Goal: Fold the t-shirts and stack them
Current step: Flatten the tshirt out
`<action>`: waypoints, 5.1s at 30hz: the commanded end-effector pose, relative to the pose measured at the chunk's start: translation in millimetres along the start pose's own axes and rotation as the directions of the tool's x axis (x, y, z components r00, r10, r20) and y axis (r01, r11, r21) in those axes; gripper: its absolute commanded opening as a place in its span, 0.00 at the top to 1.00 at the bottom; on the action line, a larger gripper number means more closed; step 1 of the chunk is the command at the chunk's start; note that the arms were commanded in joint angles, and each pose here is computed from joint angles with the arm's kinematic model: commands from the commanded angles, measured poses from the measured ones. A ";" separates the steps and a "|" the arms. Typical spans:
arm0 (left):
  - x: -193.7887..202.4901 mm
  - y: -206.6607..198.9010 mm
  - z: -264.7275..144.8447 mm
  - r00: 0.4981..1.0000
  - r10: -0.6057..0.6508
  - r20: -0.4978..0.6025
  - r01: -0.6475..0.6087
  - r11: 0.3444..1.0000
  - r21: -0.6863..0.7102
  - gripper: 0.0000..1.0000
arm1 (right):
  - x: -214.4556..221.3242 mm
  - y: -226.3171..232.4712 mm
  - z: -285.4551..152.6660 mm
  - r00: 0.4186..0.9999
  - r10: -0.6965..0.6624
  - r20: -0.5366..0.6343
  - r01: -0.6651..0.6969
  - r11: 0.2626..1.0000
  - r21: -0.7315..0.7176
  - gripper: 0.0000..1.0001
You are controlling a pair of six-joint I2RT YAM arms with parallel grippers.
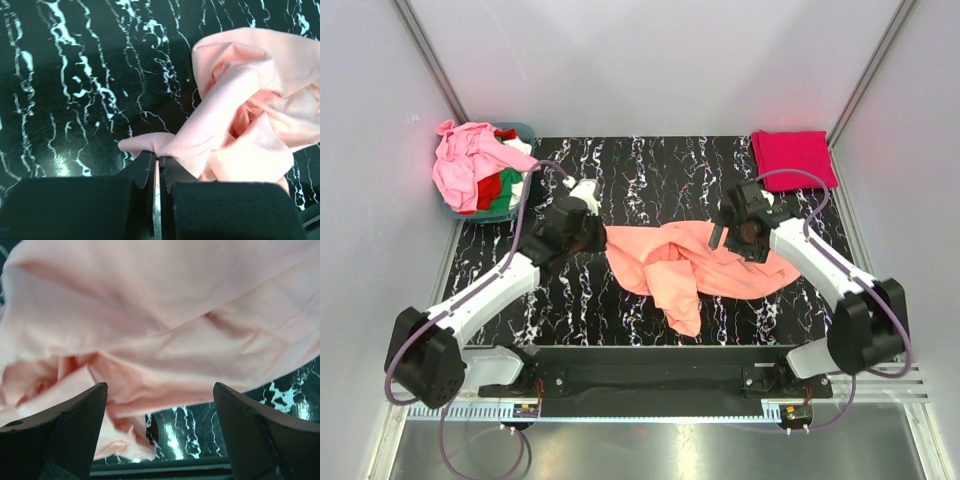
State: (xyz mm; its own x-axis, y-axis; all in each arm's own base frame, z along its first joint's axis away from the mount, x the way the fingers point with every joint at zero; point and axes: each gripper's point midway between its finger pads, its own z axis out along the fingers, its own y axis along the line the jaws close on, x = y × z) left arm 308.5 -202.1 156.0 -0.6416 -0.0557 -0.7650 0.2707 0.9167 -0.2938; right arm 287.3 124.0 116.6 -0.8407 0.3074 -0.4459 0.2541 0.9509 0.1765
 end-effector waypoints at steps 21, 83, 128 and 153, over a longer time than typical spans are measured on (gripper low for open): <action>-4.9 84.7 -65.4 0.977 -0.206 0.061 0.213 0.963 -0.167 1.00 | -51.1 -107.8 49.4 0.923 0.383 -0.037 -0.379 0.922 0.076 0.25; -131.1 25.7 -172.8 0.919 -0.157 0.363 0.160 0.987 0.019 1.00 | -171.5 -86.3 -140.0 0.819 0.486 0.306 -0.374 0.855 -0.359 1.00; -245.0 68.8 -126.9 0.973 0.008 0.230 0.056 0.961 -0.270 0.90 | -256.2 -82.4 -154.9 0.723 0.493 0.484 -0.387 0.870 -0.306 1.00; -35.4 2.1 4.6 0.974 -0.193 -0.115 0.196 0.980 0.013 0.01 | -114.7 -38.3 -45.7 0.948 0.262 0.179 -0.231 0.957 -0.176 0.00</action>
State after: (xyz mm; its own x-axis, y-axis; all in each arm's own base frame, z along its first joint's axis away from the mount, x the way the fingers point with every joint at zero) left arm 338.8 -159.6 220.9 -0.7121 -0.1805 -0.6785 0.1321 0.9147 -0.3820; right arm 348.5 25.3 215.2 -0.5976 0.5872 -0.5460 0.4195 0.8093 0.4113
